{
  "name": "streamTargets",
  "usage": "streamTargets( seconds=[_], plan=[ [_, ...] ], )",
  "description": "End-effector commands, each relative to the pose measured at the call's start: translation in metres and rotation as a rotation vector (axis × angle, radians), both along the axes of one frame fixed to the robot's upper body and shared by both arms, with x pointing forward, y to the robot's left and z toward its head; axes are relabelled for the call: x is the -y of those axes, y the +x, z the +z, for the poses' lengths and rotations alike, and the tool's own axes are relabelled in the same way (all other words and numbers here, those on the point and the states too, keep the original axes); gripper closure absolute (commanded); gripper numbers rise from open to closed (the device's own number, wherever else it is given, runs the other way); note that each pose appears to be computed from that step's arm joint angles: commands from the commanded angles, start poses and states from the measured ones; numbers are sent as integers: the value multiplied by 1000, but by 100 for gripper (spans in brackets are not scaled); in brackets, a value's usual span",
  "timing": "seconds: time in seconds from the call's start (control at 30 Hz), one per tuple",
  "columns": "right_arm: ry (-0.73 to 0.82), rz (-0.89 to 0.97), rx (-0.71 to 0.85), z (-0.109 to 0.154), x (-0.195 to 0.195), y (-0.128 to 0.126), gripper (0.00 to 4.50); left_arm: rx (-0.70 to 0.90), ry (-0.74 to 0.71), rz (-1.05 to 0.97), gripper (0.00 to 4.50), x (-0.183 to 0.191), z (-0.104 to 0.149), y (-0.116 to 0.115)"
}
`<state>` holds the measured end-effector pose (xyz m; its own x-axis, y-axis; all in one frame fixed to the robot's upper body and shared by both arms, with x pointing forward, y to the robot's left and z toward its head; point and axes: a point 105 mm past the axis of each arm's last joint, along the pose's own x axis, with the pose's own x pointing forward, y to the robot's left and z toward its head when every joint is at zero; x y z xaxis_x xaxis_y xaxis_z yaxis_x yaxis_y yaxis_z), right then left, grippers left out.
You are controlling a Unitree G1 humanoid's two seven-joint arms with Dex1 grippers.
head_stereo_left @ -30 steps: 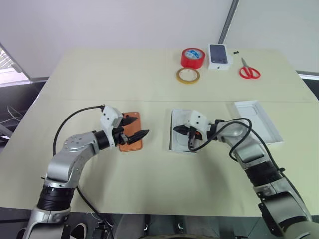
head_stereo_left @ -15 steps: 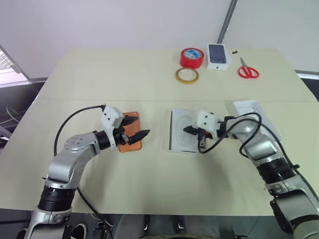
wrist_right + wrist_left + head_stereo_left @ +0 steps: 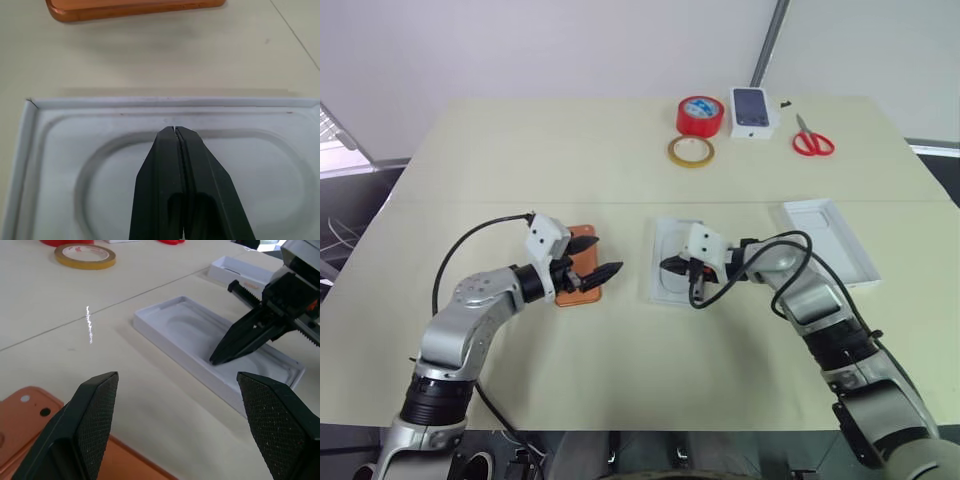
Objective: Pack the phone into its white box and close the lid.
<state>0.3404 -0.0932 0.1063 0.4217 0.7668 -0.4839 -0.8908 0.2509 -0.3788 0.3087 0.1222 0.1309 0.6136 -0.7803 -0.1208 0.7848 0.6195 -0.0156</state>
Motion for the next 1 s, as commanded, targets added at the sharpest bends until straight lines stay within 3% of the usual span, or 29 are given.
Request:
streamTargets(
  seconds=[0.03, 0.17, 0.33, 0.47, 0.57, 0.7, 1.0],
  plan=[
    [8, -1, 66, 16, 6, 4, 447, 35, -5, 16, 50, -2, 9, 2],
    [102, -21, 109, 40, 3, 10, 447, -79, -64, 81, 50, -17, 7, 8],
    [227, 36, 140, 59, -33, 10, 447, -235, -178, 196, 50, -60, 16, 13],
    [206, 103, 133, 49, -67, 9, 447, -322, -269, 299, 50, -92, 19, 18],
    [128, 148, 129, 33, -89, 12, 447, -489, -290, 349, 50, -100, 1, 15],
    [-11, 161, 91, 8, -104, 18, 447, -619, -337, 316, 50, -89, -11, 9],
    [-116, 191, -6, -9, -113, 19, 447, -803, -239, 345, 50, -68, -45, 7]
  ],
)
